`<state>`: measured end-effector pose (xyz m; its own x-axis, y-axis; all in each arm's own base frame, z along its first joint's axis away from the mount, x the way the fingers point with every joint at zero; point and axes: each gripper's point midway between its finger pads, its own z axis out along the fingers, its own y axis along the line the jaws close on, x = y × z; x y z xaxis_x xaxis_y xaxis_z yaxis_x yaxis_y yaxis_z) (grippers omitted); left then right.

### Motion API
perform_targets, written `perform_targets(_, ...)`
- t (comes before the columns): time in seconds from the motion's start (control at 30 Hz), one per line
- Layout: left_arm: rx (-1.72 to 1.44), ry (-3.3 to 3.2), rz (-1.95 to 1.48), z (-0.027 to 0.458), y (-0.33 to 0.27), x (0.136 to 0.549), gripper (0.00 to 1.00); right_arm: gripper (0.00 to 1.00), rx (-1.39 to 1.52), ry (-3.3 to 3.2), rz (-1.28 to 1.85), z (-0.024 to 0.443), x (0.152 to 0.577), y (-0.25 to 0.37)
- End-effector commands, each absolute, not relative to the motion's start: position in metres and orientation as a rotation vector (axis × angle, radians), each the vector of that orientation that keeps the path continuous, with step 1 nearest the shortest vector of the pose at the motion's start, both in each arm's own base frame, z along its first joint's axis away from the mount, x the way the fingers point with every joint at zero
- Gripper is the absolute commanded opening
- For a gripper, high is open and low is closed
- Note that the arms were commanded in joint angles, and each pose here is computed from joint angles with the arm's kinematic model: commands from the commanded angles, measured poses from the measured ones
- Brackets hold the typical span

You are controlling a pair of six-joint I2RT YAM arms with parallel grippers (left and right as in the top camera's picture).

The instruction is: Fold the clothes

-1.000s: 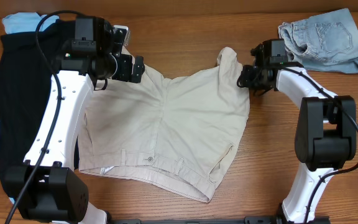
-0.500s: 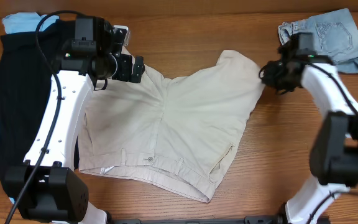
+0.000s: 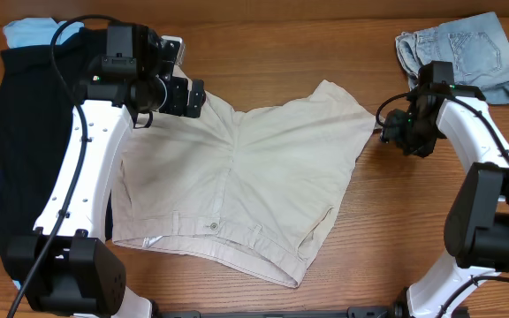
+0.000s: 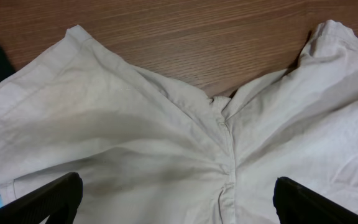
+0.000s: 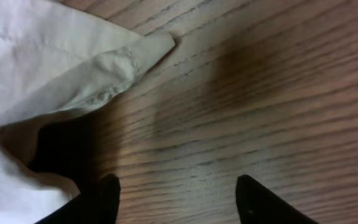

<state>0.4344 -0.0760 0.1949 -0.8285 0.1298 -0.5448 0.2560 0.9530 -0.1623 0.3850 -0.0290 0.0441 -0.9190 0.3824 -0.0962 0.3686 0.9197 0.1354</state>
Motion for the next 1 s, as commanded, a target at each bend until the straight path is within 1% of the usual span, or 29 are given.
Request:
perform_targets(0.0, 0.292, 2.551, -0.293, 0.193, -0.074, 0.437, 1.0, 0.66, 0.58, 2.923, 0.253, 0.056, 0.394, -0.023)
perform_targets(0.17, 0.292, 2.564, -0.294, 0.188, -0.074, 0.438, 1.0, 0.66, 0.388, 2.839, 0.462, 0.102, 0.409, 0.005)
perform_targets(0.33, 0.292, 2.602, -0.301, 0.157, -0.076, 0.452, 1.0, 0.67, 0.288, 2.749, 0.468, 0.151, 0.414, 0.02)
perform_targets(0.43, 0.318, 2.606, -0.3, 0.133, -0.082, 0.467, 1.0, 0.68, 0.226, 2.715, 0.457, 0.167, 0.412, 0.029)
perform_targets(0.67, 0.289, 2.667, -0.173, 0.064, -0.091, 0.492, 1.0, 0.68, 0.202, 2.713, 0.461, 0.174, 0.406, 0.036)
perform_targets(0.7, 0.286, 2.684, -0.167, 0.053, -0.093, 0.492, 1.0, 0.67, 0.201, 2.717, 0.462, 0.174, 0.406, 0.037)
perform_targets(0.77, 0.294, 2.722, -0.167, 0.032, -0.095, 0.49, 1.0, 0.61, 0.2, 2.72, 0.462, 0.173, 0.405, 0.037)
perform_targets(0.8, 0.285, 2.744, -0.169, 0.024, -0.095, 0.487, 0.99, 0.59, 0.2, 2.721, 0.463, 0.173, 0.405, 0.038)
perform_targets(0.9, 0.269, 2.793, -0.169, 0.008, -0.094, 0.481, 0.98, 0.57, 0.19, 2.727, 0.465, 0.173, 0.403, 0.041)
perform_targets(0.97, 0.27, 2.8, -0.169, 0.002, -0.094, 0.481, 1.0, 0.57, 0.178, 2.728, 0.467, 0.173, 0.403, 0.044)
